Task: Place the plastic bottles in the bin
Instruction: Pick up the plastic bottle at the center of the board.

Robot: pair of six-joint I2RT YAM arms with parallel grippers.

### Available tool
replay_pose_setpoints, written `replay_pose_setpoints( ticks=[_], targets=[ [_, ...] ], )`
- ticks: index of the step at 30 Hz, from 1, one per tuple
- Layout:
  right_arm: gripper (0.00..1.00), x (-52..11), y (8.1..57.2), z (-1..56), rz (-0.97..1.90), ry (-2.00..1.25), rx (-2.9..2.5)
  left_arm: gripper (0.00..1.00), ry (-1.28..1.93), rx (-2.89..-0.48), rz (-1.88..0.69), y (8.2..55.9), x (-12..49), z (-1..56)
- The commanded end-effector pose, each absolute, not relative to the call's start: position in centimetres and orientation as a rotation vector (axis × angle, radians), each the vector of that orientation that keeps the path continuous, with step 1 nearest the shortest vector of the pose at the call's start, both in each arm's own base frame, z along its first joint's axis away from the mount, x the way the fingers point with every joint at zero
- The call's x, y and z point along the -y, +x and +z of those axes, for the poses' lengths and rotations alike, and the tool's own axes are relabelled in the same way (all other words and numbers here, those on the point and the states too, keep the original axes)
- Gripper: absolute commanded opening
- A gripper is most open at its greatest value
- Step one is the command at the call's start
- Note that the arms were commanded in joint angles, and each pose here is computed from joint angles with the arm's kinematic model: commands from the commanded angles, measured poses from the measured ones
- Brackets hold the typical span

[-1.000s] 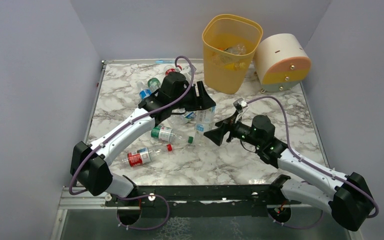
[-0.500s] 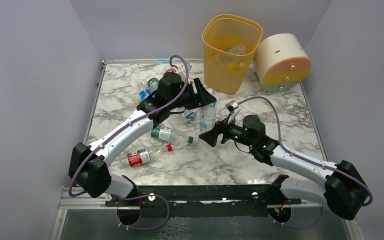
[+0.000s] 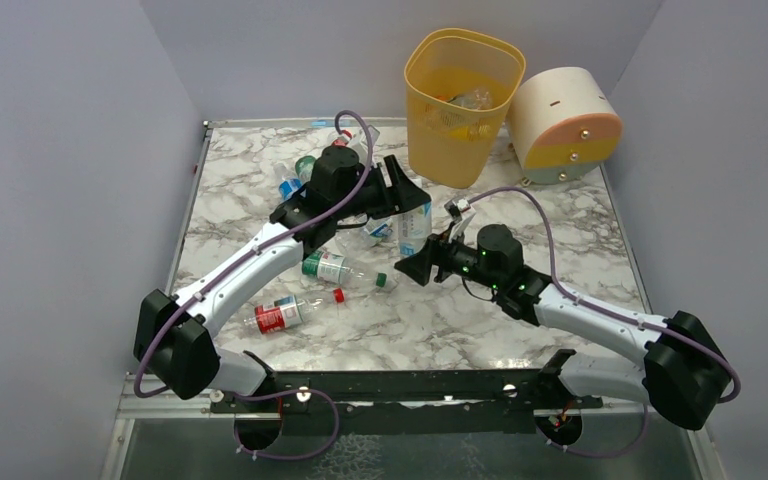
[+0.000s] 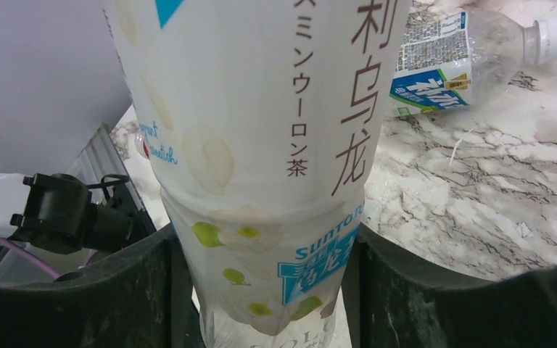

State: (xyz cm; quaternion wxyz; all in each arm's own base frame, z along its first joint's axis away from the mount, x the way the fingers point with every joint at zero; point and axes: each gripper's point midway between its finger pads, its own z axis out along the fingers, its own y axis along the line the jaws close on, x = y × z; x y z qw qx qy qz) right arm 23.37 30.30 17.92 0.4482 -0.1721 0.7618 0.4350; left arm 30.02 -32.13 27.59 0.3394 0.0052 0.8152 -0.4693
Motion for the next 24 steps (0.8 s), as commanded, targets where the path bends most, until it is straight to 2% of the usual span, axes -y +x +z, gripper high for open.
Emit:
replay_pose_setpoints(
  ticks=[1,4,5,6,7,16,24],
  targets=[
    [0.62,-30.3,23.9,18.5,1.045,-0.411,-1.882,0.68,0.019,-2.058,-1.222,30.1,31.4,29.7],
    [0.61,-30.2,23.8,19.0,1.046,-0.408,-1.877,0.79,0.025,-2.049,-1.2,30.3,31.1,30.1],
    [0.6,-30.2,23.8,19.2,1.047,-0.407,-1.874,0.86,0.026,-2.048,-1.187,30.4,30.9,30.3],
    [0.6,-30.2,23.8,19.3,1.046,-0.409,-1.872,0.97,0.028,-2.045,-1.177,30.5,30.7,30.5],
    [0.6,-30.2,23.8,19.5,1.044,-0.41,-1.871,0.99,0.031,-2.04,-1.167,30.5,30.5,30.7],
    [0.6,-29.8,23.9,20.9,1.018,-0.406,-1.87,0.99,0.003,-1.979,-1.042,30.8,26.2,33.8],
    [0.61,-30.3,26.7,26.4,0.917,-0.401,-1.815,0.99,-0.052,-1.988,-0.85,29.0,20.5,33.3]
  ],
)
